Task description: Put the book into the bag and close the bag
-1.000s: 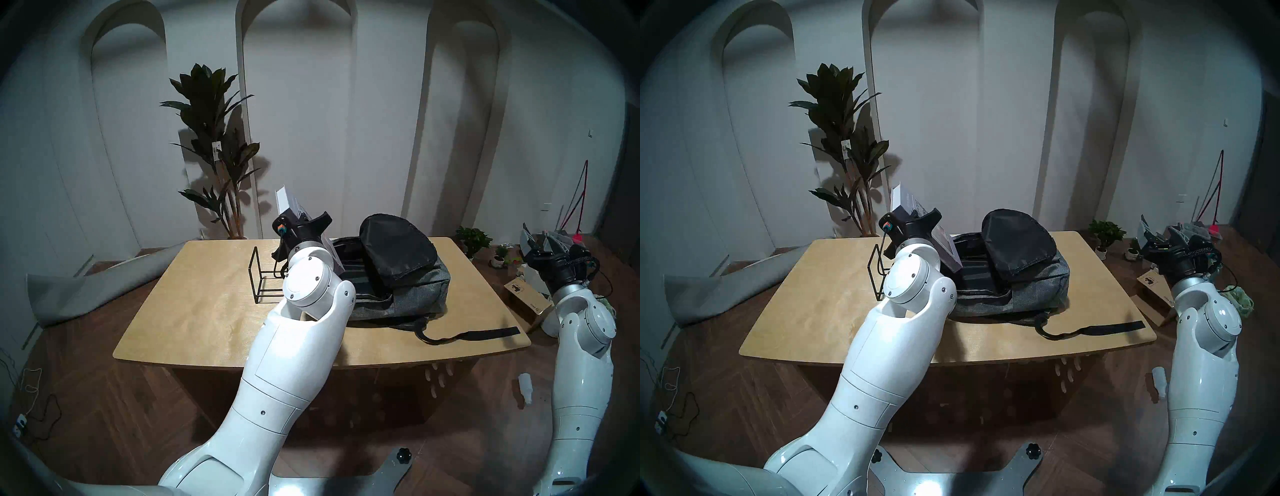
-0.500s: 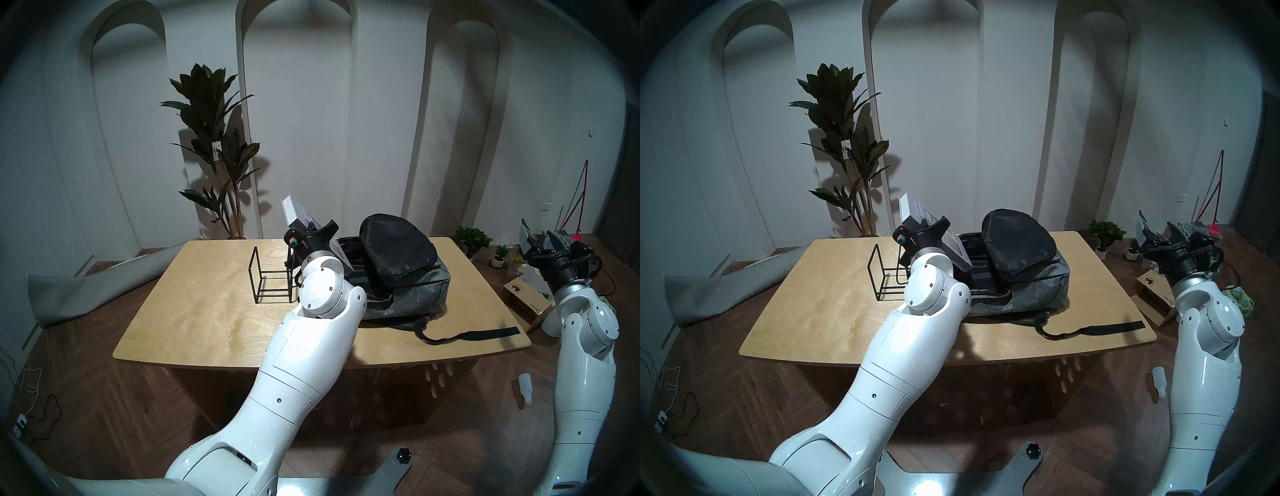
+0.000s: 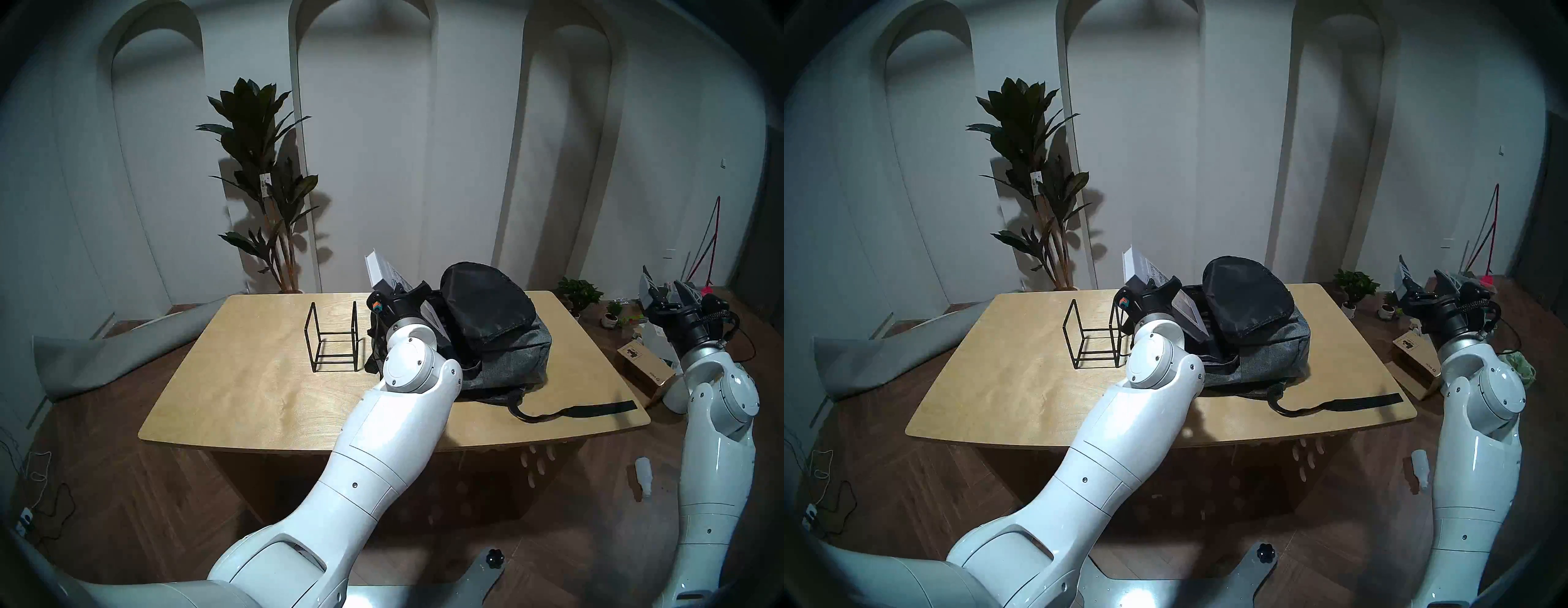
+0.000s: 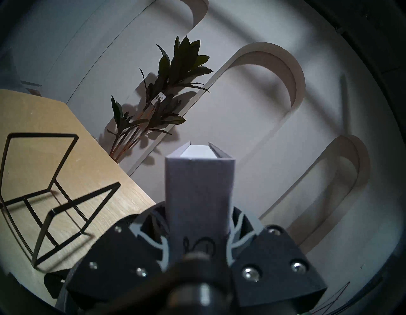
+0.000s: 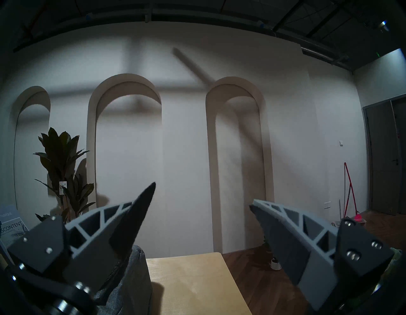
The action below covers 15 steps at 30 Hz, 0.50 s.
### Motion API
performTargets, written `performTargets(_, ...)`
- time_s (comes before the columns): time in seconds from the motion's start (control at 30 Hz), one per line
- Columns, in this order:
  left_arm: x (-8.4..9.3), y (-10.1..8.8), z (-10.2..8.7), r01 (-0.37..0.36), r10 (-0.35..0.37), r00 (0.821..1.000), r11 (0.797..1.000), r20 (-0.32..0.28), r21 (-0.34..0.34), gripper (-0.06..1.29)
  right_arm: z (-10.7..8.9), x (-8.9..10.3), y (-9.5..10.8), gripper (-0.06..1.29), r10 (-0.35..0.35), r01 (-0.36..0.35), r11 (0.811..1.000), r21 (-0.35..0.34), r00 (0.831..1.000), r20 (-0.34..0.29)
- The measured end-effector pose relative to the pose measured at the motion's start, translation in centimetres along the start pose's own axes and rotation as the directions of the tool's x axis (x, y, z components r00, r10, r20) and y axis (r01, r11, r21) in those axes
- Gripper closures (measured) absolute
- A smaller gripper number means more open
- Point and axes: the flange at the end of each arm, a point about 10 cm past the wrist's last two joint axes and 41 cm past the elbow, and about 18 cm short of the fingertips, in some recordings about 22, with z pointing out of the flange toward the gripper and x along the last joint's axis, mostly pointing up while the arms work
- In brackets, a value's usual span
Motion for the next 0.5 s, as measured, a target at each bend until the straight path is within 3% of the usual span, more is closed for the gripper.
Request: performTargets(0.5, -3.9, 0.3, 0.3, 0.034, -0.036, 0.996, 0.999, 0.080, 0.022, 0.93, -0.3, 0.4, 0.3, -0.02, -0.048, 0.048, 0.999, -0.012, 0.999, -0.005)
